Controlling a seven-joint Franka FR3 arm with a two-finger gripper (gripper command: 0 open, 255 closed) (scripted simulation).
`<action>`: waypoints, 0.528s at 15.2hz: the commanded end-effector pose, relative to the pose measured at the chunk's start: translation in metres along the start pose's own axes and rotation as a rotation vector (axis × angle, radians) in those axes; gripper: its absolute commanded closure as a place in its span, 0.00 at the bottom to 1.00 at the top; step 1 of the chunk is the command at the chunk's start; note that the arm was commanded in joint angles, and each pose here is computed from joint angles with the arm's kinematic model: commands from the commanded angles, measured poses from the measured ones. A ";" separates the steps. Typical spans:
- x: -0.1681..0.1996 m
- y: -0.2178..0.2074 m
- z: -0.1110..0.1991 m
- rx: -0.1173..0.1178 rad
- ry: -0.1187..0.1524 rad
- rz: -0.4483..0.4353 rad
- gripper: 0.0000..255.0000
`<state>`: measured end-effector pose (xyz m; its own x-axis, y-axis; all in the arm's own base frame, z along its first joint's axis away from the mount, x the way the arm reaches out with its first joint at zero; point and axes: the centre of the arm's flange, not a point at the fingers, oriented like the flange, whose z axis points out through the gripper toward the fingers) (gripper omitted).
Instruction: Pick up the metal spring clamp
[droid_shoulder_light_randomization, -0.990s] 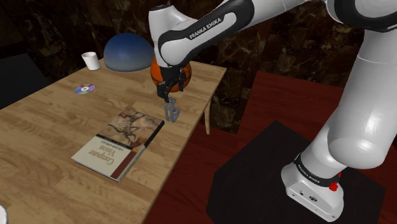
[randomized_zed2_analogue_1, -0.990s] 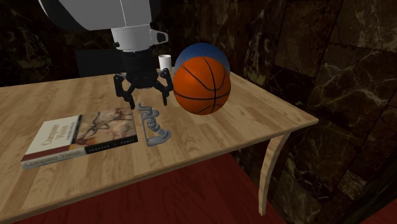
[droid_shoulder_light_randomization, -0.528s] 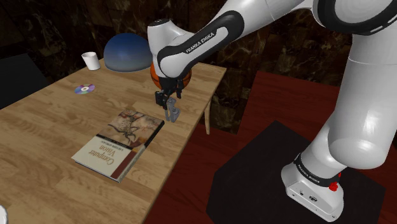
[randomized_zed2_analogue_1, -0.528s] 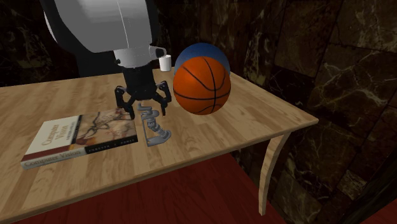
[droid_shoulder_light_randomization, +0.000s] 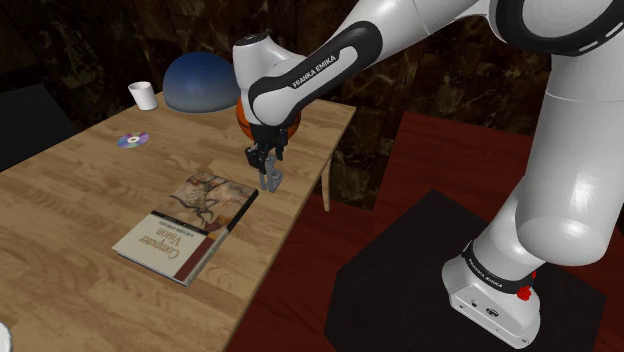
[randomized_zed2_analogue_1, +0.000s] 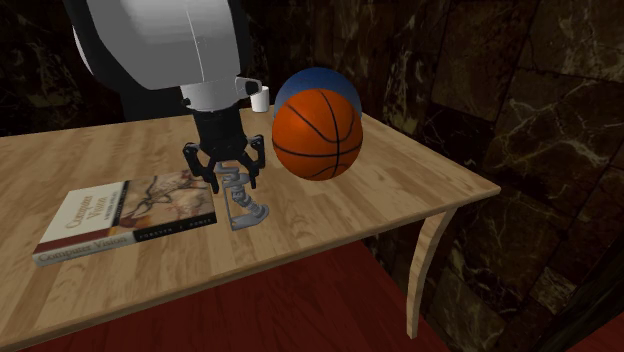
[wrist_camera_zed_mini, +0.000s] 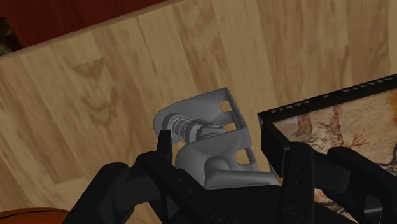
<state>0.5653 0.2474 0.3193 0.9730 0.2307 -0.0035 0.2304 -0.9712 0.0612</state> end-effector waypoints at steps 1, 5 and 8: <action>-0.001 0.000 0.001 0.000 -0.002 -0.001 1.00; 0.001 0.000 -0.004 0.000 -0.002 -0.001 1.00; 0.000 0.001 -0.020 0.000 -0.002 -0.001 1.00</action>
<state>0.5661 0.2481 0.3347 0.9729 0.2310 -0.0056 0.2309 -0.9711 0.0610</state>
